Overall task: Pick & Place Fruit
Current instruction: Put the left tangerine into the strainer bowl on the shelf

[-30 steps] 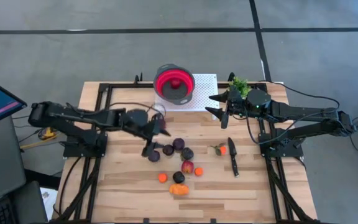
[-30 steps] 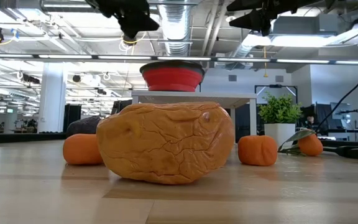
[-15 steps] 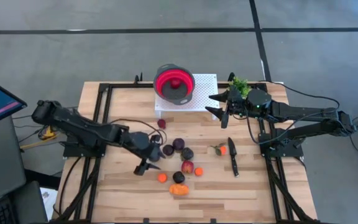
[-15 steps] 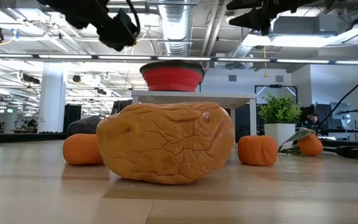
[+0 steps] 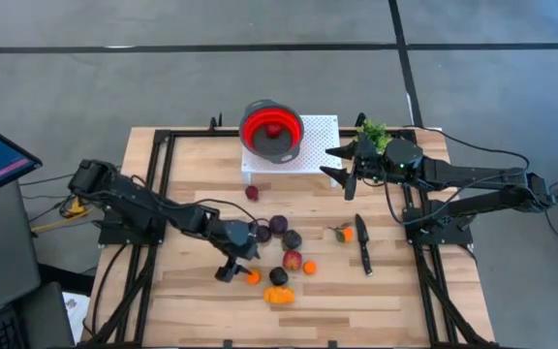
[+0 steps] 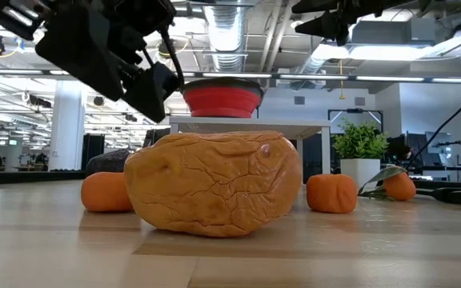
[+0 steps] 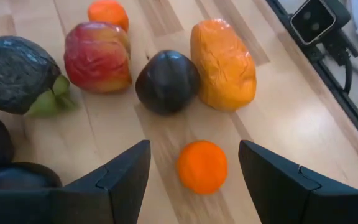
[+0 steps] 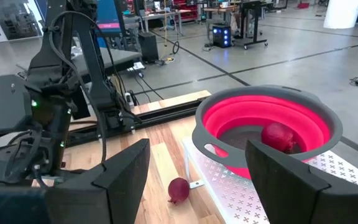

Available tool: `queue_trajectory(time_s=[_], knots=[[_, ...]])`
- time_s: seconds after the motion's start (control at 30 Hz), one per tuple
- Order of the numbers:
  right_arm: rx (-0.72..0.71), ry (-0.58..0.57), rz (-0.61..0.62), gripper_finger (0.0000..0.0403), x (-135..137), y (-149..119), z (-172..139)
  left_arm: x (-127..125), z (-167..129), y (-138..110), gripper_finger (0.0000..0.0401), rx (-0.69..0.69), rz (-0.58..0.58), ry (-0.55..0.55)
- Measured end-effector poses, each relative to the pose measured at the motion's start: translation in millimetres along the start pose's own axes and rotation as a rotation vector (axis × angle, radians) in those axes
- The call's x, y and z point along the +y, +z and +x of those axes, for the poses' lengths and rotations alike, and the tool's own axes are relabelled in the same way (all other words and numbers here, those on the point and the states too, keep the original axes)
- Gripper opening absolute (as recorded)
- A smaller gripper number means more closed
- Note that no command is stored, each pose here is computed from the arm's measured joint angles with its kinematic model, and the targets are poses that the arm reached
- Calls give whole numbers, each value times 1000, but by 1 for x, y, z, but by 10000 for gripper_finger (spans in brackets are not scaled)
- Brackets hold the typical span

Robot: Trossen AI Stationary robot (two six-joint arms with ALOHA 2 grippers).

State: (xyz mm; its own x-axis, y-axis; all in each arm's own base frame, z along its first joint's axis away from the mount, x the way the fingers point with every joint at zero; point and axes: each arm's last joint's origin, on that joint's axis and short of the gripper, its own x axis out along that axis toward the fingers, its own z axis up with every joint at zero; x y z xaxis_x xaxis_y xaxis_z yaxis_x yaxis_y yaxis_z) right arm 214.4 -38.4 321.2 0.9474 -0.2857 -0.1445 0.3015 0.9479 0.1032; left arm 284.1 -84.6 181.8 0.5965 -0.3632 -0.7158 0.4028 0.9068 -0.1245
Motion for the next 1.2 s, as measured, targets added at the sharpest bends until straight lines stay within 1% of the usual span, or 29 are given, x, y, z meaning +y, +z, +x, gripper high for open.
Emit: queue_trajectory(time_s=[0.07, 0.23, 0.33, 0.6, 0.73, 0.93, 1.03, 1.13, 1.2], knots=[[0, 0, 0, 260, 0, 0, 0, 0, 2, -1, 240, 8, 11, 0], [0, 0, 0, 260, 0, 0, 0, 2, 11, -6, 240, 42, 134, -2], [0, 0, 0, 260, 0, 0, 0, 3, 18, -10, 240, 72, 168, -8], [0, 0, 0, 260, 0, 0, 0, -2, 33, -18, 240, 110, 183, -32], [0, 0, 0, 260, 0, 0, 0, -2, 41, -21, 240, 114, 227, -74], [0, 0, 0, 260, 0, 0, 0, 1, 49, -26, 240, 133, 230, -88], [0, 0, 0, 260, 0, 0, 0, 2, 49, -26, 240, 129, 269, -91], [0, 0, 0, 260, 0, 0, 0, 3, 49, -26, 240, 127, 270, -91], [0, 0, 0, 260, 0, 0, 0, 3, 49, -26, 240, 125, 292, -92]])
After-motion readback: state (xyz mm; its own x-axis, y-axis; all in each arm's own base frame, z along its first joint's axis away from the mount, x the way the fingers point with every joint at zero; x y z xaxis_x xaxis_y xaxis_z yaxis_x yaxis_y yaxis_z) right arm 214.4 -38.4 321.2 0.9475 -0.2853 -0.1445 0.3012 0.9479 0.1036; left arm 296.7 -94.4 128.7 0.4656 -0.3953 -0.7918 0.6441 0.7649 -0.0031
